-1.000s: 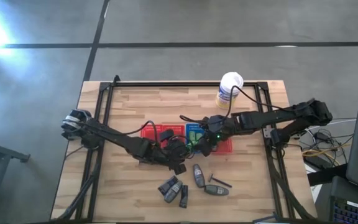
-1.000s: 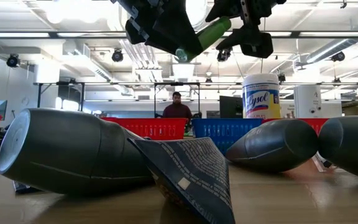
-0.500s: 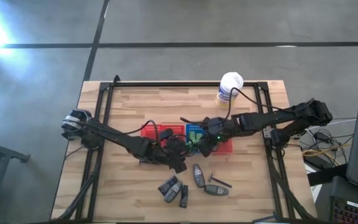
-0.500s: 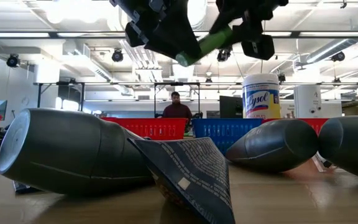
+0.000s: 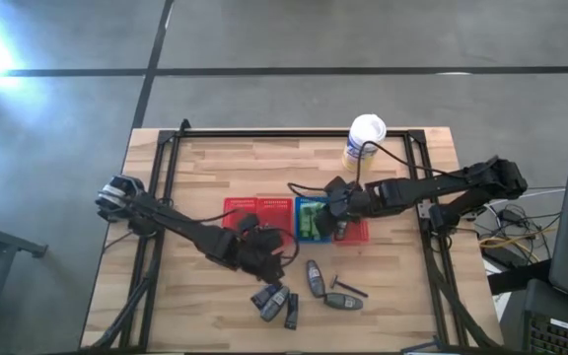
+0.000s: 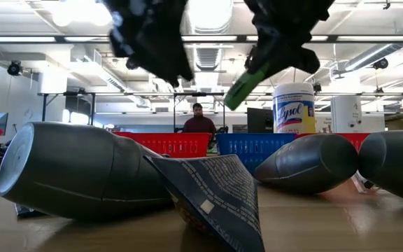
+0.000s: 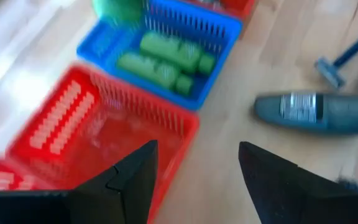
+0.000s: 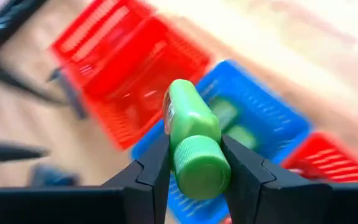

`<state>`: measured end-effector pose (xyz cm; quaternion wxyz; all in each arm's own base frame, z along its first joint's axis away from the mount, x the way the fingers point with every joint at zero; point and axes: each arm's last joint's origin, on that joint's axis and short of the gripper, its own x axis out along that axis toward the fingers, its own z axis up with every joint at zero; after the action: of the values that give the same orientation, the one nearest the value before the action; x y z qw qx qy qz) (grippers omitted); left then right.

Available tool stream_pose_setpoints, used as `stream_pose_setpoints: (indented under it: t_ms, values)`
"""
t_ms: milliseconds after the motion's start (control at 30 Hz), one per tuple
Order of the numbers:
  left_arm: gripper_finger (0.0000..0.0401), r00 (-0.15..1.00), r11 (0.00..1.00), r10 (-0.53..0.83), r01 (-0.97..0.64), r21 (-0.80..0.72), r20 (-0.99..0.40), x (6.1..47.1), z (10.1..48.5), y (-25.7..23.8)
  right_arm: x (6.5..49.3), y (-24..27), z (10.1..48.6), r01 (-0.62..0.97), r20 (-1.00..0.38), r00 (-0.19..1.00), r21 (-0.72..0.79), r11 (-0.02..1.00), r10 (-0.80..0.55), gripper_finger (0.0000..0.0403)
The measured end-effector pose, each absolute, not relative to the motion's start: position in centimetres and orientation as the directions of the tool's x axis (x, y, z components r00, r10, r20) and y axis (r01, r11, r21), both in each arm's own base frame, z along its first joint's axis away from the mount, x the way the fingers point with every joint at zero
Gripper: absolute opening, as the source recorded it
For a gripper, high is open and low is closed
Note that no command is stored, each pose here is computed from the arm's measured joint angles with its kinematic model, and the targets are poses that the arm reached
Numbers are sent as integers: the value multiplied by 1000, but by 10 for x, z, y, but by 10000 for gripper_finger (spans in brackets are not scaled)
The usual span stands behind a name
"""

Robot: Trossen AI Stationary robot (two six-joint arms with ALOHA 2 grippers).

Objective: Pick & Place Travel size toiletries

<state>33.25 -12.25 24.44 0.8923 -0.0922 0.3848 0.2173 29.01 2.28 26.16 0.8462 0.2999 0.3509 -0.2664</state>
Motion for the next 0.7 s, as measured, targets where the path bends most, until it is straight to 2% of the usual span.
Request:
stream_pose_setpoints:
  t_ms: [133, 333, 700]
  values:
    - [229, 551, 858, 335, -514, 5, -764, 323, 237, -125, 286, 25, 259, 703, -744, 576, 241, 669, -337, 108]
    - [229, 536, 813, 328, -579, -56, -778, 307, 226, -117, 286, 24, 250, 750, -749, 551, 250, 612, -368, 108]
    - [229, 714, 796, 216, -524, -304, -666, 245, 225, -87, 305, 29, 219, 830, -756, 467, 197, 521, -458, 109]
